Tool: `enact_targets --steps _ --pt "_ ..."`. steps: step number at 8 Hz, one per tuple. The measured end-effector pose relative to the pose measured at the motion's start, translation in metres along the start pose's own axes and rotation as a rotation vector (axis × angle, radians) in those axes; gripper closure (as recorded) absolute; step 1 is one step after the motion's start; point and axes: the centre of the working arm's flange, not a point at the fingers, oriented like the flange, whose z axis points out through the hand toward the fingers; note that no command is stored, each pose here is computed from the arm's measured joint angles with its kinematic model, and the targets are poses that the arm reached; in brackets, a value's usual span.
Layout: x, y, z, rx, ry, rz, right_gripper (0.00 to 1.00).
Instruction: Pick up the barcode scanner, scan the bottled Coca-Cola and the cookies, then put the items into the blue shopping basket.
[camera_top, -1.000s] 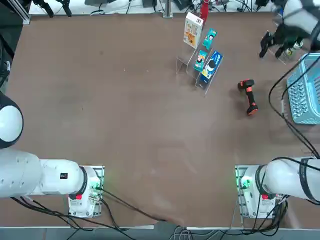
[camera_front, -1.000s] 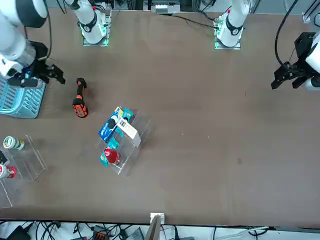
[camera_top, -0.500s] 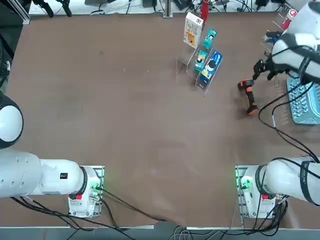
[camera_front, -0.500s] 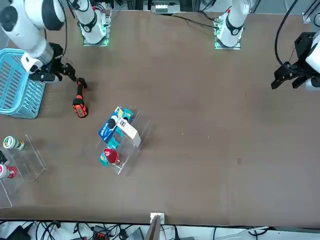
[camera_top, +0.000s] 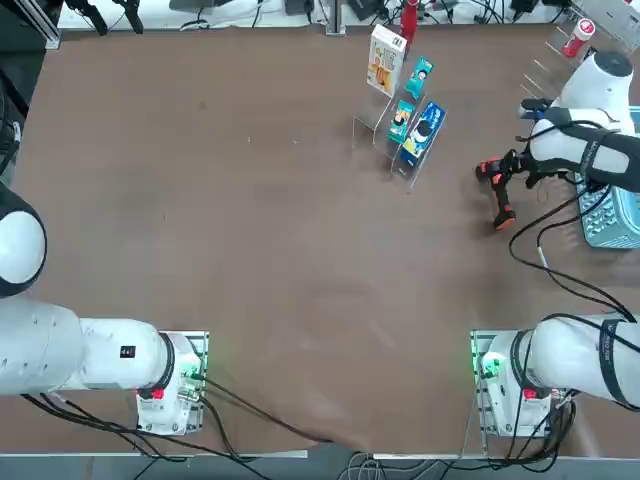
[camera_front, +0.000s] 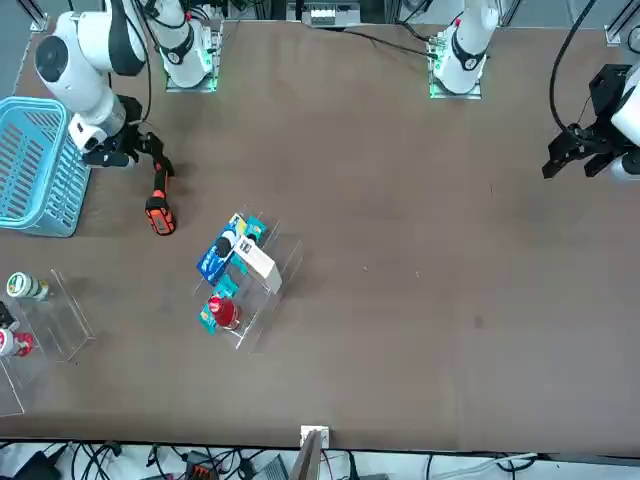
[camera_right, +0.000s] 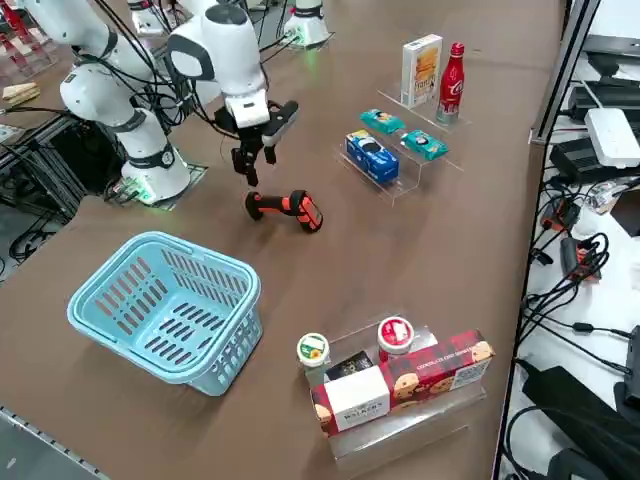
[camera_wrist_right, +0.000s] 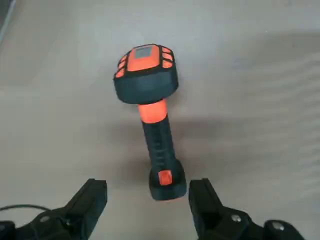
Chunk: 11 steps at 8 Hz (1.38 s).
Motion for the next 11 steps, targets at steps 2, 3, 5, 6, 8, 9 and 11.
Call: enact_targets --steps 2,3,5,6,8,9,11 --pt "0.006 0.005 0.027 -0.017 -0.004 -0.01 0.0" --pt "0.008 0.007 0.038 -0.019 -0.005 -0.008 0.0" --pt "0.014 0.008 0.061 -0.02 0.015 -0.011 0.0" --pt "0.016 0.008 0.071 -0.021 0.014 -0.012 0.0" --pt "0.017 0.008 0.083 -0.022 0.012 -0.013 0.0" --pt "0.018 0.007 0.089 -0.022 0.019 -0.014 0.0" --pt "0.019 0.007 0.1 -0.023 0.019 -0.016 0.04"
